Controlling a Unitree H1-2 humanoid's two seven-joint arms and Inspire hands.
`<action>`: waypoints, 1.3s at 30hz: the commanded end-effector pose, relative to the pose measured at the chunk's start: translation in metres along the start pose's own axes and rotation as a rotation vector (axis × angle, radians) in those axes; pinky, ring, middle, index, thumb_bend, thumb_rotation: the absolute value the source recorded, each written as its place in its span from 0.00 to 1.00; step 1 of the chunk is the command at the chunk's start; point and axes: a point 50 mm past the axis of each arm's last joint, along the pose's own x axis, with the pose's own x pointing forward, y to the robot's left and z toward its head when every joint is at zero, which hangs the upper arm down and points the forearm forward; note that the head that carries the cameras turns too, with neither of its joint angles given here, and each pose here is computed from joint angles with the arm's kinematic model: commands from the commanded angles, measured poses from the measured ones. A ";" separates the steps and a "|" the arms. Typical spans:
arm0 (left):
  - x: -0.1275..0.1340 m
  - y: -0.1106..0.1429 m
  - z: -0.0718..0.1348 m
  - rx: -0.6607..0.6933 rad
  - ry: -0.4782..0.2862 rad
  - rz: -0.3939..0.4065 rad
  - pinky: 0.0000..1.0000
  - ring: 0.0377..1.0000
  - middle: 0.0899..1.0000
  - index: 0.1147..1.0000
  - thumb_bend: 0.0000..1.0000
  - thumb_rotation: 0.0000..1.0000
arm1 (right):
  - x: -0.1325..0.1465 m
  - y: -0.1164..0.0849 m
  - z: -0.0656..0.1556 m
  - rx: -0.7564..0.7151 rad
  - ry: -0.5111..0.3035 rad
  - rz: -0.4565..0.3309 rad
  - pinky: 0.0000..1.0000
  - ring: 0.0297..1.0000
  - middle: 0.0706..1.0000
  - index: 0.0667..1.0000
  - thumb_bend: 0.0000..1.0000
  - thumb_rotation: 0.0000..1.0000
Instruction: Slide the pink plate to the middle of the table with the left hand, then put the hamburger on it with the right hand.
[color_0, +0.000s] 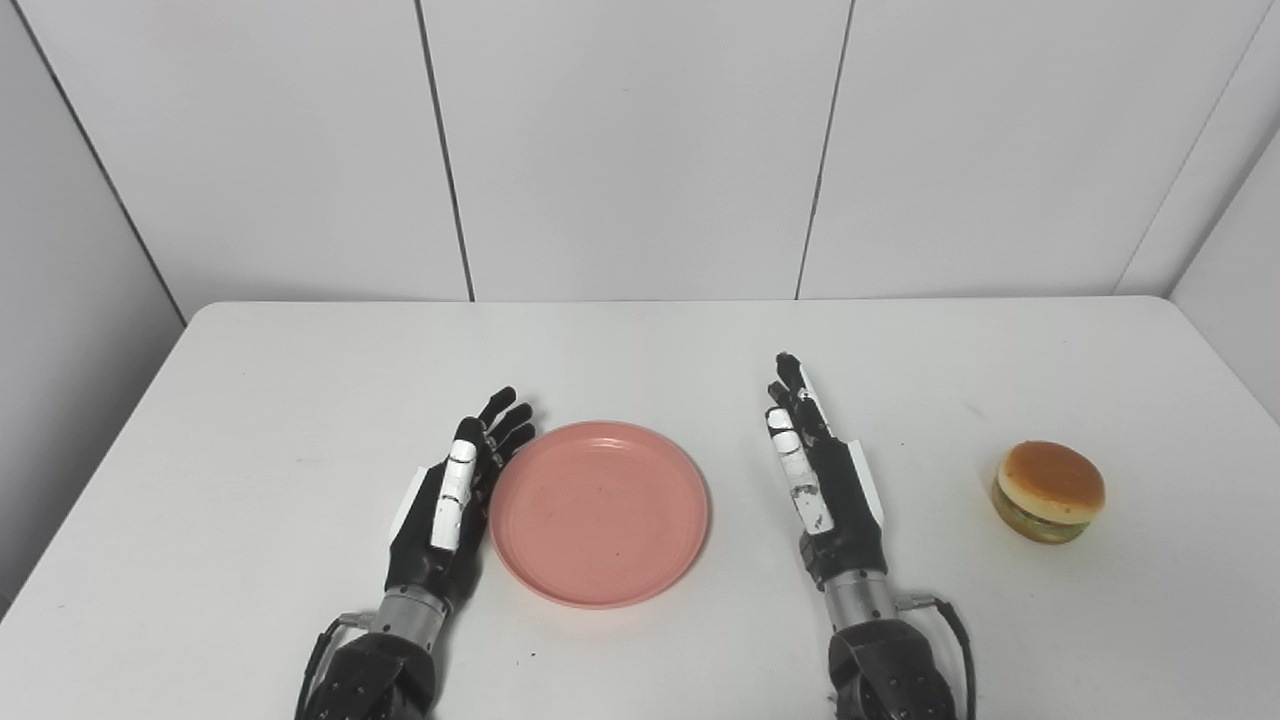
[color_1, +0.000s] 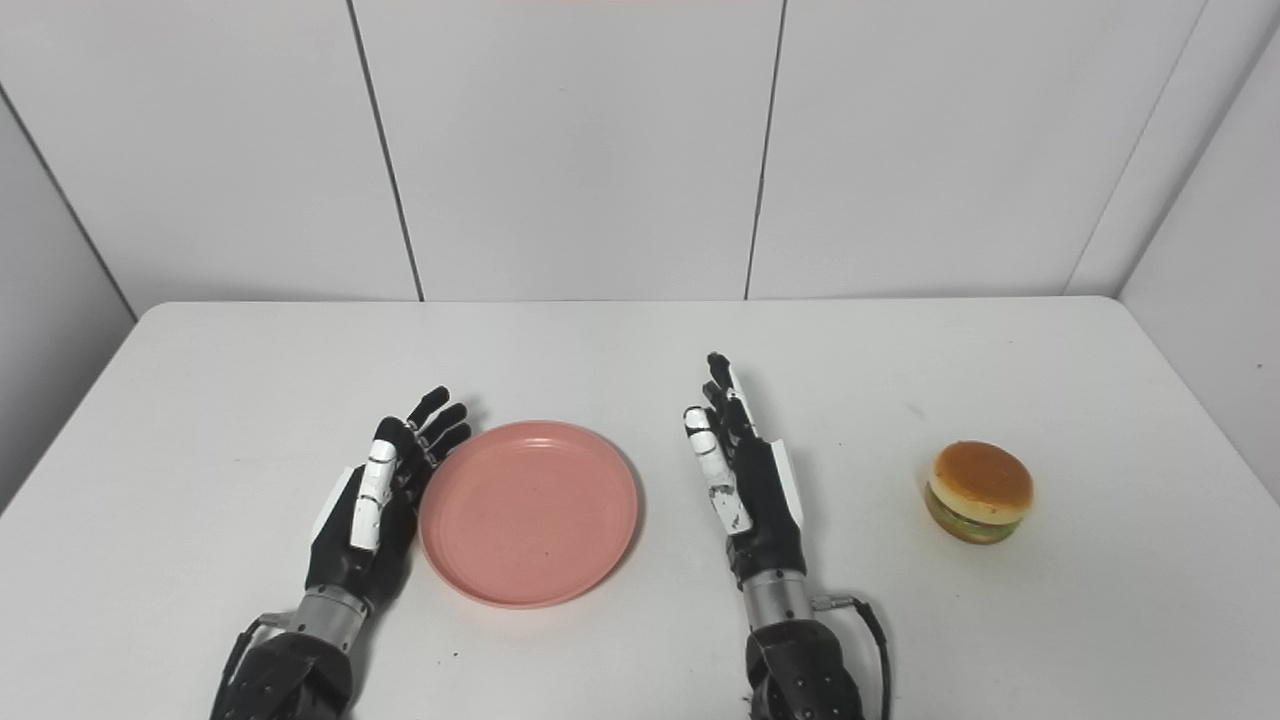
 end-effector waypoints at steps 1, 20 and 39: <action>-0.014 -0.007 -0.025 -0.033 0.064 -0.007 0.95 0.94 0.93 0.91 0.61 1.00 | -0.020 0.004 -0.024 0.023 0.078 -0.003 0.98 0.98 1.00 0.96 0.67 0.87; -0.008 0.016 -0.024 -0.002 0.040 0.033 1.00 0.99 0.99 0.98 0.59 1.00 | 0.016 -0.035 0.050 -0.495 -0.247 0.022 0.92 0.96 0.97 0.96 0.72 0.89; -0.006 0.028 -0.026 -0.014 0.043 0.055 1.00 1.00 1.00 0.99 0.56 1.00 | 0.014 -0.111 0.146 -0.934 -0.137 -0.010 0.76 0.88 0.92 0.91 0.78 0.64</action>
